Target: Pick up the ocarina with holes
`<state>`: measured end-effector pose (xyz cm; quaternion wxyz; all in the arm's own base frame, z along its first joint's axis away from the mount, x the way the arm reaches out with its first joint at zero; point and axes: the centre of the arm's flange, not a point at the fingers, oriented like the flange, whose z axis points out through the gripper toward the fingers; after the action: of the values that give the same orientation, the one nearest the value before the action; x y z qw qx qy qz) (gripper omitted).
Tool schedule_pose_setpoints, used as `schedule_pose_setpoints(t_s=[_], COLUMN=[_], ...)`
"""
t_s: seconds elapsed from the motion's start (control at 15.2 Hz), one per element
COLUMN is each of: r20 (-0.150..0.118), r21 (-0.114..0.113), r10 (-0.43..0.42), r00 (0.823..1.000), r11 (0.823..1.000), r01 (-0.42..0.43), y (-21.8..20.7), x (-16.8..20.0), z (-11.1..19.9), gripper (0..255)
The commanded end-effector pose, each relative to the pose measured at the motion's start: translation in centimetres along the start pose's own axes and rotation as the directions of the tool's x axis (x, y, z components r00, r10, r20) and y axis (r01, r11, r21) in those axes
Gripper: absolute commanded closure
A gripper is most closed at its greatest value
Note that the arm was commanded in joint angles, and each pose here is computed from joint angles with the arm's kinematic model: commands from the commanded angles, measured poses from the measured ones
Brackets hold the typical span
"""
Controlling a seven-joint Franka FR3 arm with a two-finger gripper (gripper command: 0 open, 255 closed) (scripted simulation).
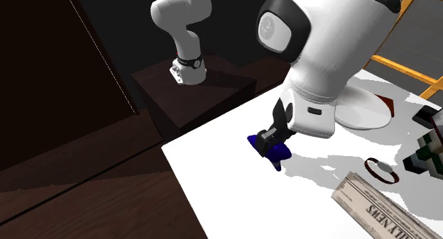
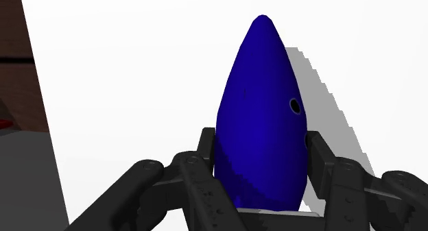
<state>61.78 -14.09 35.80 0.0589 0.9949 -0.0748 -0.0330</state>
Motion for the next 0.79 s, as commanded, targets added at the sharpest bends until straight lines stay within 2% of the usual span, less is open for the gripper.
schedule_pose_setpoints(t_s=[0.0, 0.73], r20=[0.000, 0.000], r21=[0.000, 0.000], r10=[0.000, 0.000], r00=[1.000, 1.000], r11=[1.000, 1.000], r01=[0.000, 0.000], y=[0.1, 0.8], x=[-0.1, -0.4], z=[-1.1, -6.4], gripper=[255, 255])
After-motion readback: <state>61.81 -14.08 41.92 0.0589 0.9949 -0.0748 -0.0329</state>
